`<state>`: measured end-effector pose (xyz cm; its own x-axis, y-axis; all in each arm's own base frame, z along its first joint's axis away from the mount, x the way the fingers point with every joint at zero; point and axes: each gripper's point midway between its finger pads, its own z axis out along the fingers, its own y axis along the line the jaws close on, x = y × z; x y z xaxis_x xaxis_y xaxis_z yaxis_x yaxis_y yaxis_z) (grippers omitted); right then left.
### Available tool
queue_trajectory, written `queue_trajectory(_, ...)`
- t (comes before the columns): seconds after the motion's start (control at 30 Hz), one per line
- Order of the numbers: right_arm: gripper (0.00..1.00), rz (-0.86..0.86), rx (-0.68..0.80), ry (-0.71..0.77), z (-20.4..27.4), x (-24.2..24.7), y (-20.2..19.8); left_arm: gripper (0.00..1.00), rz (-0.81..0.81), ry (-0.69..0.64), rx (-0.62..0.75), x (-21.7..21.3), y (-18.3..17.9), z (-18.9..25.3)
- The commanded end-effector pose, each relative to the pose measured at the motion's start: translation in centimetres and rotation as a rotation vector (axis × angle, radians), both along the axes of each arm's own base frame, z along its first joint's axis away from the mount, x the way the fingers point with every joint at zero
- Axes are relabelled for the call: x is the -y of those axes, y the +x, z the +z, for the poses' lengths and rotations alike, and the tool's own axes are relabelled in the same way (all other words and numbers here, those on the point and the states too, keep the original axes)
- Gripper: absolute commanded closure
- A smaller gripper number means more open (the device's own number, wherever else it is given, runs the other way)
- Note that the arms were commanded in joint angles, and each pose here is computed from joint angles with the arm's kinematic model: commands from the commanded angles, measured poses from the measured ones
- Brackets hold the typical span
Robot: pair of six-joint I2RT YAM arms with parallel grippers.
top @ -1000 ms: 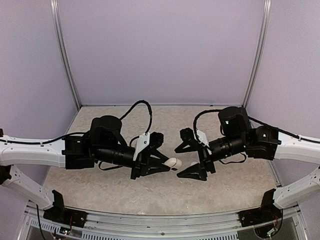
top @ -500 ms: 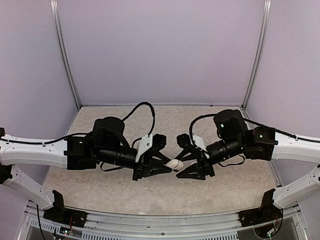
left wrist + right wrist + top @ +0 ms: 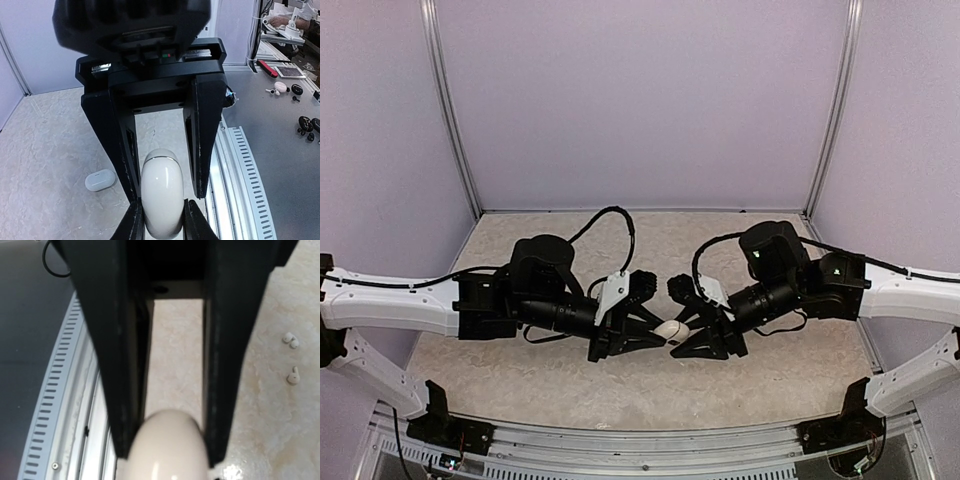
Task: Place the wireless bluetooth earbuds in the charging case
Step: Pass from the left arm to the right
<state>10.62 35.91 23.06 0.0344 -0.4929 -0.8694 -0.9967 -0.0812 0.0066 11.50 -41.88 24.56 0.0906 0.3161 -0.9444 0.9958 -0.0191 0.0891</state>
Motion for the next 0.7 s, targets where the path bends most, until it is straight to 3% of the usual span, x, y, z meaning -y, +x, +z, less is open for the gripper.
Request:
queue_trajectory(0.0, 0.57, 0.025, 0.009, 0.015, 0.9, -0.4, -0.5, 0.85, -0.006, -0.046, 0.026, 0.8, 0.1, 1.9)
queue_trajectory(0.4, 0.76, 0.032, 0.018, 0.026, 1.3, -0.2, -0.7, 0.83, 0.01, -0.048, 0.03, 0.8, 0.3, 1.7)
queue_trajectory(0.57, 0.82, 0.015, 0.023, 0.029, 1.4, -0.1, -0.5, 0.6, 0.061, -0.07, 0.034, 0.3, 1.0, 1.8)
queue_trajectory(0.67, 0.83, -0.003, 0.032, 0.034, 1.5, 0.0, -0.2, 0.52, 0.085, -0.102, 0.039, -0.2, 1.1, 2.4)
